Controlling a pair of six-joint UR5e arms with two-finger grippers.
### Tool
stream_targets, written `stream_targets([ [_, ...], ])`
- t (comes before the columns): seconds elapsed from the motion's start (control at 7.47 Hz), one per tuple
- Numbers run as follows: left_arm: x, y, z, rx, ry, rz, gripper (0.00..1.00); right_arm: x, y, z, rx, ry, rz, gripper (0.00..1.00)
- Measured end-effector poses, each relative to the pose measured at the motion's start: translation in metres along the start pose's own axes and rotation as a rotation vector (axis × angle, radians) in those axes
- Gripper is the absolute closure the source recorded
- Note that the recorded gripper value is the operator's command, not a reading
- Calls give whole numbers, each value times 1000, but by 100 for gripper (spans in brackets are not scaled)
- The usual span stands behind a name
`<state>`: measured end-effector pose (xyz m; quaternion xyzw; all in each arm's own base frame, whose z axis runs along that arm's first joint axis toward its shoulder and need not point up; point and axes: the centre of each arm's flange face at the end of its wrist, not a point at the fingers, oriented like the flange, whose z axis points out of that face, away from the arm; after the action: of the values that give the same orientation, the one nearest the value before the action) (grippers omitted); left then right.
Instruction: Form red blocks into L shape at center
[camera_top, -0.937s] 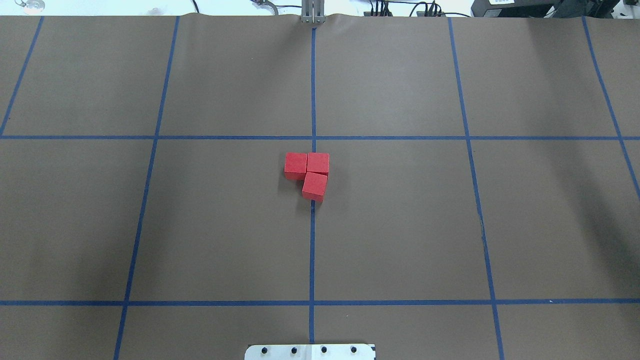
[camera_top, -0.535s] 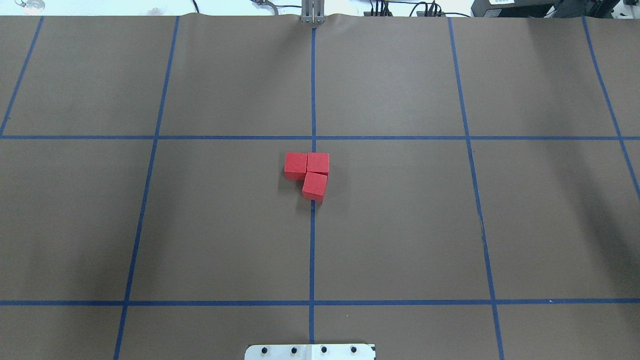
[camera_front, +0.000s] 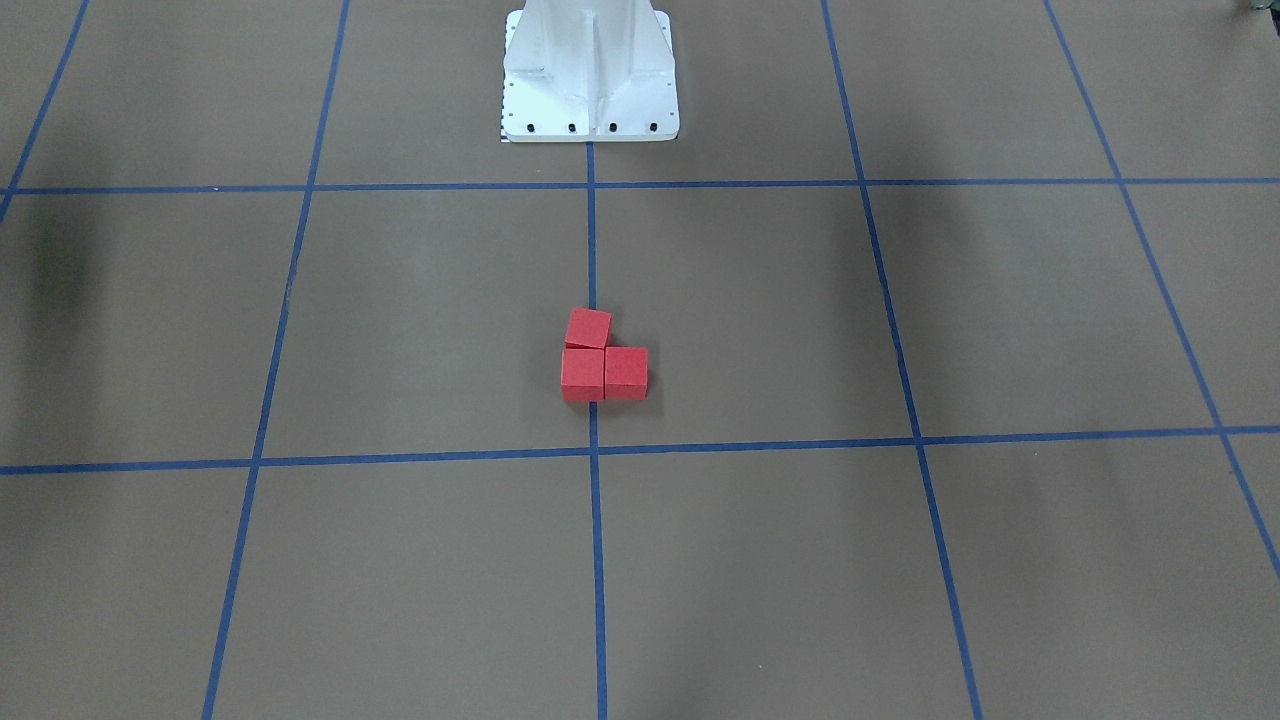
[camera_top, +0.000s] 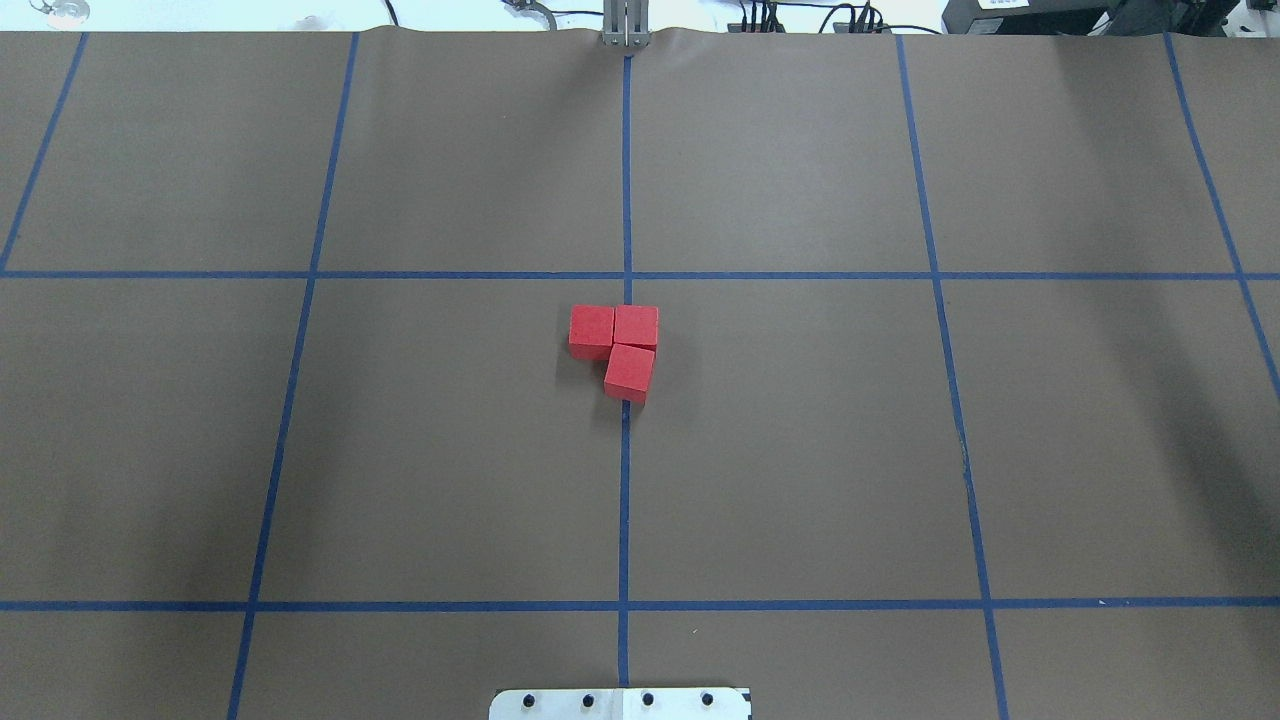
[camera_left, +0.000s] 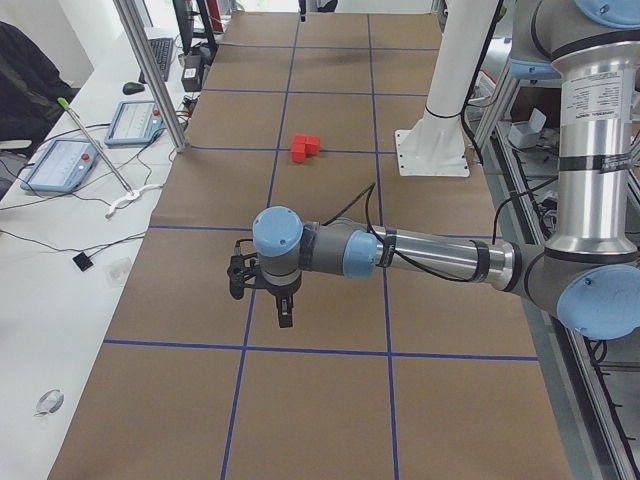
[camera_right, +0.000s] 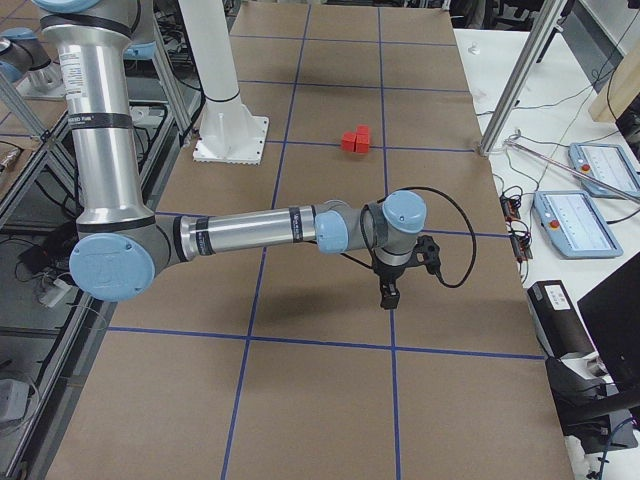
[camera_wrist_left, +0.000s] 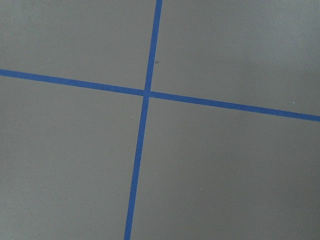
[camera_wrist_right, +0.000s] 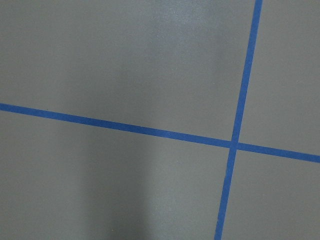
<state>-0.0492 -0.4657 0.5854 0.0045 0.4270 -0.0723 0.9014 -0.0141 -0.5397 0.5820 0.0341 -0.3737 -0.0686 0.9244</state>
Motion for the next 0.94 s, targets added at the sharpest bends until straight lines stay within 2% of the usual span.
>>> stream_targets([
  [0.94, 1, 0, -1, 3, -1, 4, 0, 3, 1, 3, -4, 7, 5, 0],
])
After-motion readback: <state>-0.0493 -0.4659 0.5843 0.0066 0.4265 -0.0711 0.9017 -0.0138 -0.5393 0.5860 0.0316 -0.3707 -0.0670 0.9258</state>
